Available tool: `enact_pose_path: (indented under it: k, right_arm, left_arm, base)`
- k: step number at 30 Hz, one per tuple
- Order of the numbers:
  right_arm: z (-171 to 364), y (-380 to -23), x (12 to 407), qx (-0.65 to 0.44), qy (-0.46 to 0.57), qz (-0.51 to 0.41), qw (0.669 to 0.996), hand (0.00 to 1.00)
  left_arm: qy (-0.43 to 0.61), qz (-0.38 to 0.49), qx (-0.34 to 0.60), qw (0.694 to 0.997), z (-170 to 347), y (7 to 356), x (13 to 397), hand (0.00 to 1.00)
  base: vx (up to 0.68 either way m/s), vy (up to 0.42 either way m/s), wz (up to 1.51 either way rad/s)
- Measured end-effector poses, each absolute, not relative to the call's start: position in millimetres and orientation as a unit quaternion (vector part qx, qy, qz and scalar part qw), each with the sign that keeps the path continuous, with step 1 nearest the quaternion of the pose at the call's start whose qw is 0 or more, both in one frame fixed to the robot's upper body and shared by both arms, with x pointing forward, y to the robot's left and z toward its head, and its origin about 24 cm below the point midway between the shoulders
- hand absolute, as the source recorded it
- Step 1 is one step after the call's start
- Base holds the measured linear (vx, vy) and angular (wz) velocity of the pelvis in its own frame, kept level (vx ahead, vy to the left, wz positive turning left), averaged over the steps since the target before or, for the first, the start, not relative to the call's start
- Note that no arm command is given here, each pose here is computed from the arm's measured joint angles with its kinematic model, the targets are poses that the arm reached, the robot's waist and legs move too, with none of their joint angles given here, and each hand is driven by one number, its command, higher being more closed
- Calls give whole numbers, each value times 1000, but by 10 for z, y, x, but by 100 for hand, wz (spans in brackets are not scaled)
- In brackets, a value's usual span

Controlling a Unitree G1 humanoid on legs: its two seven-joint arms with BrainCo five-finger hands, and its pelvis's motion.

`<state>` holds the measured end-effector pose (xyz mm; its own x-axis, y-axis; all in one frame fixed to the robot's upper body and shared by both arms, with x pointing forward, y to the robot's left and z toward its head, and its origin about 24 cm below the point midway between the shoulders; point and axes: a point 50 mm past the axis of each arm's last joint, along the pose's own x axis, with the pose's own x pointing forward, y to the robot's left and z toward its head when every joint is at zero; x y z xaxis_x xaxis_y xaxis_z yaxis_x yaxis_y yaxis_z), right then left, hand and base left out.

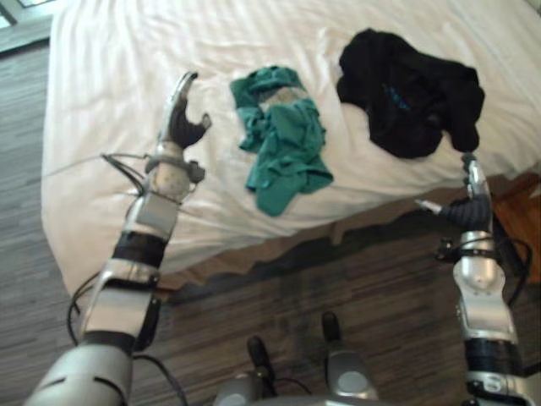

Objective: Tidy the bed and pick cloth on bed and put in laundry

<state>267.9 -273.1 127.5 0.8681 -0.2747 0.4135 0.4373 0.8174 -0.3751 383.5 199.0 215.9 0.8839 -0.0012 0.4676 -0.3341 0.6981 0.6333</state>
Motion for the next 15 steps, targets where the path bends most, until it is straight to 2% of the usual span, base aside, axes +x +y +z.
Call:
enact_pose_path:
  k: [7,15]
  right_arm:
    - [1323,-2514,2718,-210,-204,-166,942,0]
    - [1286,-2339,2713,-185,-215,-148,947,0]
  left_arm:
    - [-206,108,399,887,2349,2033,3985,0]
    - [-170,109,421,884,2292,2052,4061,0]
  base:
    - [-19,-6,-28]
    - [-24,-24,-24]
